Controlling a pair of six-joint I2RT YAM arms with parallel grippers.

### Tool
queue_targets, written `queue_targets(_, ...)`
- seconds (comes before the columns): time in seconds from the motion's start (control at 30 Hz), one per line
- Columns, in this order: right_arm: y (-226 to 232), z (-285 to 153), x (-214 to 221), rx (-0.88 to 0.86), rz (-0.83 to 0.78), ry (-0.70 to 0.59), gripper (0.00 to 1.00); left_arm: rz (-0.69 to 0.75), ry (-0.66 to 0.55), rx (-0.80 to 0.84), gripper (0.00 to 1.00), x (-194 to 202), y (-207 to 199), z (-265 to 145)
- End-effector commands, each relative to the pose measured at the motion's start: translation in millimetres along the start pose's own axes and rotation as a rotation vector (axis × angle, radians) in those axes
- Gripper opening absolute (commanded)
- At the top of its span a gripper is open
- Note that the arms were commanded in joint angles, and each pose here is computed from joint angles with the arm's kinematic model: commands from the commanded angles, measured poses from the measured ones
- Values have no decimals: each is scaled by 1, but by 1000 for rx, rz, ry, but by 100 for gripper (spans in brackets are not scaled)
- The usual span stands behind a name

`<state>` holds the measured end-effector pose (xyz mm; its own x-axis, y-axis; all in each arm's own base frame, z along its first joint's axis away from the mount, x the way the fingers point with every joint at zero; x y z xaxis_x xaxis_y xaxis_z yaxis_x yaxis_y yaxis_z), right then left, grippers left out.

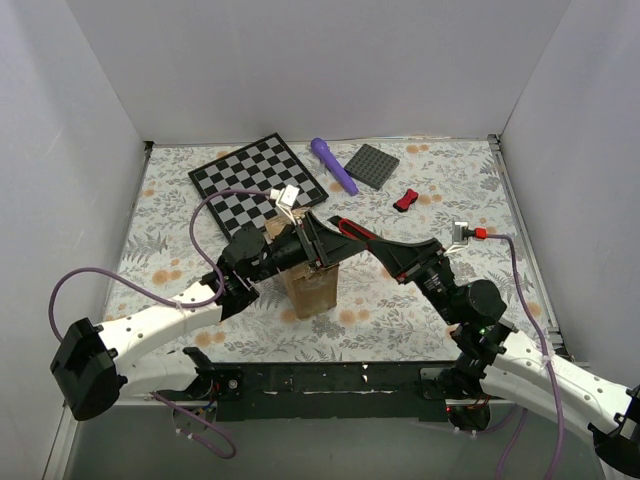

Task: Unpack the express box
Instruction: Place the knife at the center of the board.

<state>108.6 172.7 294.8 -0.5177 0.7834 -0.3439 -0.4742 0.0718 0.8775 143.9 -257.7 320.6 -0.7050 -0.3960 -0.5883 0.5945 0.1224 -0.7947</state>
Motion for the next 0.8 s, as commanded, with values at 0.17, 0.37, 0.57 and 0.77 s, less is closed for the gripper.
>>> queue_targets(0.17,23,-2,-4,-163,116,-11,1,48,-260,-11,68,-15,-12,-5)
queue_targets(0.37,23,-1,-3,-168,118,5,1,60,-290,2,33,-16,-12,-4)
queue_targets(0.57,23,1,-1,-170,121,18,1,52,-245,33,42,-10,-14,3)
queue_targets(0.77,22,4,3,-169,123,52,1,63,-223,83,0,-6,-20,3)
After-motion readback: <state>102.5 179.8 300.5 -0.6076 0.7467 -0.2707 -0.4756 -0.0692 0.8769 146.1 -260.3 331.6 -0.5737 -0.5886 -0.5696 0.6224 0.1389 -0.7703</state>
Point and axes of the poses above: each gripper's point midway between its finger pads, its own z axis out along the fingers, its own y axis along the line the jaws close on, x = y × z, the point moved 10 cm from there along -z, back along the fingers, and after that the axes turned 9 degrees about z, right-handed, at the moved point
